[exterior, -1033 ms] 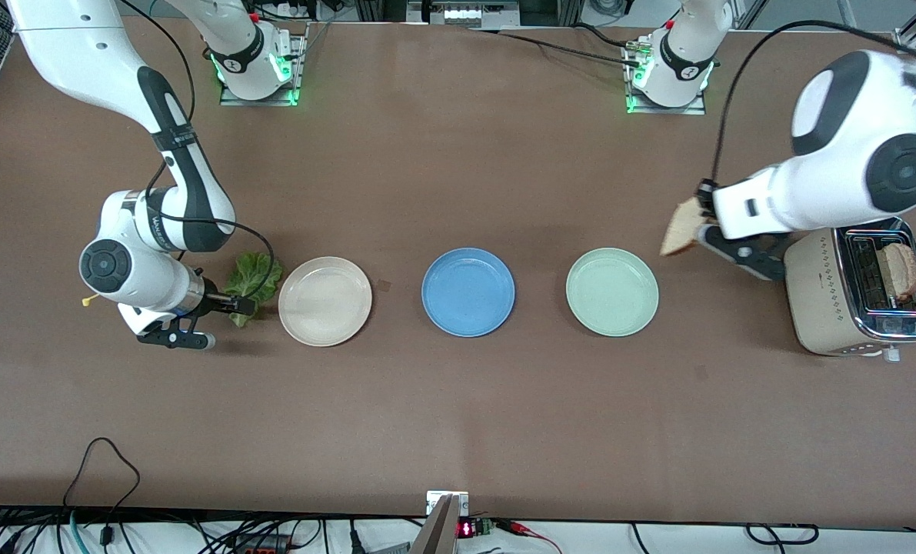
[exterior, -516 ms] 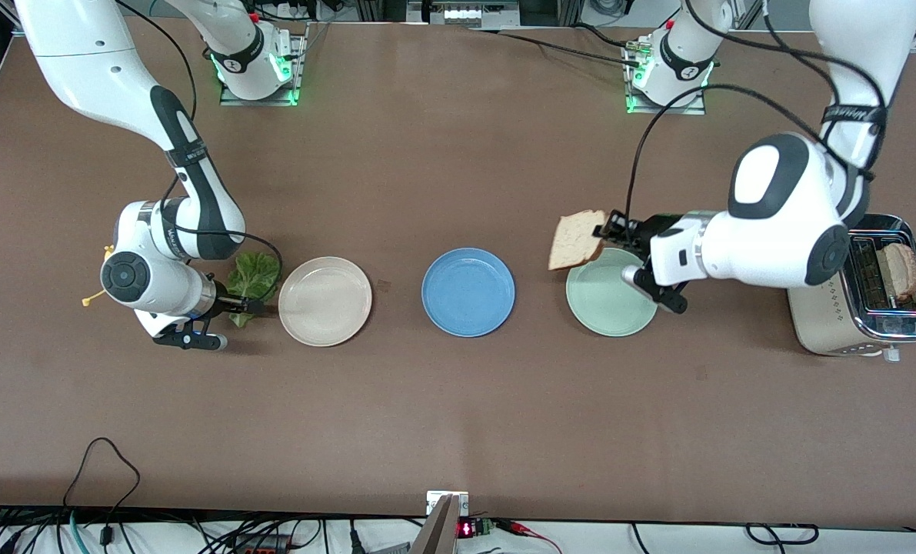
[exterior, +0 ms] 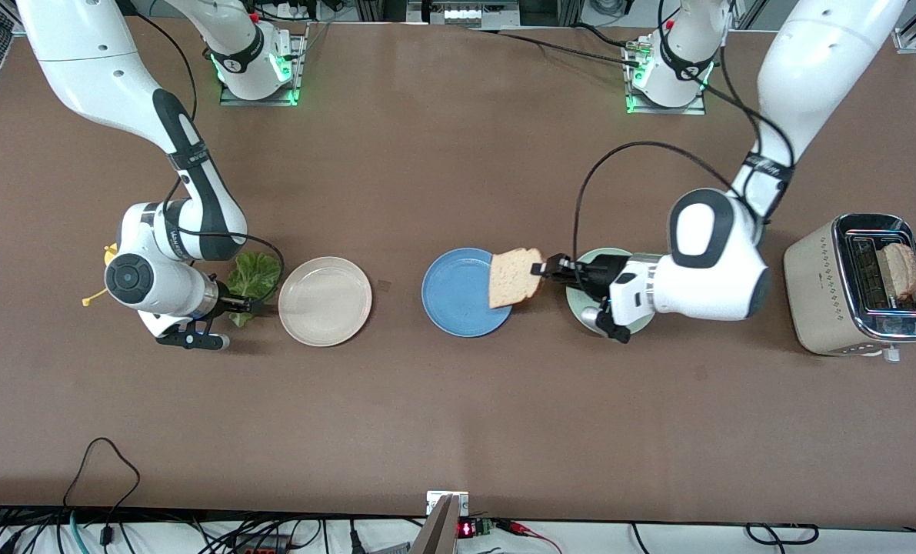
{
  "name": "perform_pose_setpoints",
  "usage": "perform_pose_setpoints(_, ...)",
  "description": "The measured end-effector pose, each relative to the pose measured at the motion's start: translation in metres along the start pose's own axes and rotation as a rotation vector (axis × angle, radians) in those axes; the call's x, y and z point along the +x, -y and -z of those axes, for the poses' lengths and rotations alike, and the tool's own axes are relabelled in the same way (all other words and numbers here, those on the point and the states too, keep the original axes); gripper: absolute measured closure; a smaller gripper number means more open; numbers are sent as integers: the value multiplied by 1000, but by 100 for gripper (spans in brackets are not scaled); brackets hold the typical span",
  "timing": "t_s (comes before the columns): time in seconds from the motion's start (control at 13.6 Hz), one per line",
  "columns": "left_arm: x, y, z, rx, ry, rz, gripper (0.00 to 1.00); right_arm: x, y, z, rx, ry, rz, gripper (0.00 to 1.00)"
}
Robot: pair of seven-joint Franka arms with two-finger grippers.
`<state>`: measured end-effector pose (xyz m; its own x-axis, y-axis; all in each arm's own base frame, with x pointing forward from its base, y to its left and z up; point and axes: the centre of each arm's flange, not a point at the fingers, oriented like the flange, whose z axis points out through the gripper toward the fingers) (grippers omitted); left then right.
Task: Make sandwich in blue plate with both arms
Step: 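Lower the toast onto the blue plate while the right gripper grasps lettuce, then carry the lettuce onto the toast while the left gripper returns to toaster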
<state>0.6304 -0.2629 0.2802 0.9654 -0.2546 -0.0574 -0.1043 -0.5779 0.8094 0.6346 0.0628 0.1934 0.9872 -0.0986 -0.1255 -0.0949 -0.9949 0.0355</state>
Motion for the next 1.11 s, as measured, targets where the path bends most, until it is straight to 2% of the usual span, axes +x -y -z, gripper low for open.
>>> perform_pose_setpoints(0.22,4,11,-48,-80,-54,-52,93,0,0,-2,-1,4,0,12)
perform_pose_setpoints(0.66,-6,49,-107,-187,-47,-56,93,-1,0,-8,-3,12,1,13)
perform_pose_setpoints(0.74,-8,52,-112,-196,-46,-57,93,-1,0,-8,-3,12,1,20)
perform_pose_setpoints(0.81,-8,55,-115,-198,-45,-61,89,-1,0,-8,-3,12,1,21)
perform_pose_setpoints(0.89,-8,56,-114,-197,-47,-66,79,-1,0,-8,-3,12,1,28)
perform_pose_setpoints(1.11,-1,55,-100,-188,-71,-81,51,-1,0,-8,-3,12,1,64)
